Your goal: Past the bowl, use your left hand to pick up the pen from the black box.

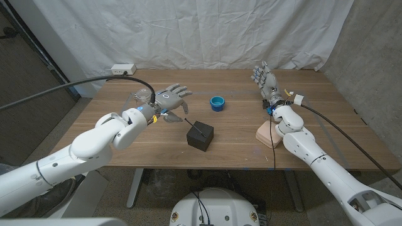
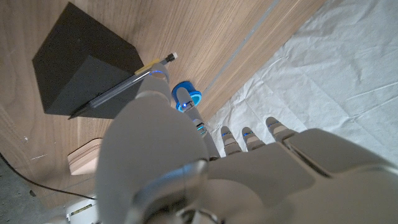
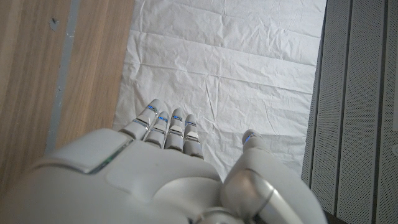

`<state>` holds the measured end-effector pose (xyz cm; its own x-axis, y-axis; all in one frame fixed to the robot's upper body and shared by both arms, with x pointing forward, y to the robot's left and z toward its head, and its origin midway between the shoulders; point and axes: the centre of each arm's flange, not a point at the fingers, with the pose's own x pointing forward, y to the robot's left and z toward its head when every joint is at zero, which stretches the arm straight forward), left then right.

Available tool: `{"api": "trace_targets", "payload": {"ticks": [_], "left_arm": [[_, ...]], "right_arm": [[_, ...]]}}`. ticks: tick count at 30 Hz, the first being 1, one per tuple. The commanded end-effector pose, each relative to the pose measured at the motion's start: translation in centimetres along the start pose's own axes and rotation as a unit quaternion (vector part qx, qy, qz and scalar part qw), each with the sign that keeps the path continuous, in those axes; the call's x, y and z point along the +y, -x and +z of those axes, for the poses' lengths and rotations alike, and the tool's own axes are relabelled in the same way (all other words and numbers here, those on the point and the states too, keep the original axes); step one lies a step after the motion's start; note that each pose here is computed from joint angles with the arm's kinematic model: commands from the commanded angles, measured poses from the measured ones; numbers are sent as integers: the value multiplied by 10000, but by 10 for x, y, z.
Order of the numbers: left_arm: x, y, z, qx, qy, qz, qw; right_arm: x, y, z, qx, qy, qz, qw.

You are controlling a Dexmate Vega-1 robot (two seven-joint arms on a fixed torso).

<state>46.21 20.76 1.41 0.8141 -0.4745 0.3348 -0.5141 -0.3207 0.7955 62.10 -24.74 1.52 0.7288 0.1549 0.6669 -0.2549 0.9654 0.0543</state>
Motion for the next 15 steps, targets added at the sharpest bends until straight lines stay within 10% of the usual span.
{"api": "trace_targets", "payload": {"ticks": [1, 15], "left_arm": [[2, -3, 0, -155, -188, 172, 9996], [-3, -2, 3, -446, -283, 397, 9978]], "right_arm": [[-2, -5, 1, -15, -17, -25, 10000], [1, -8, 2, 3, -6, -26, 10000]]}}
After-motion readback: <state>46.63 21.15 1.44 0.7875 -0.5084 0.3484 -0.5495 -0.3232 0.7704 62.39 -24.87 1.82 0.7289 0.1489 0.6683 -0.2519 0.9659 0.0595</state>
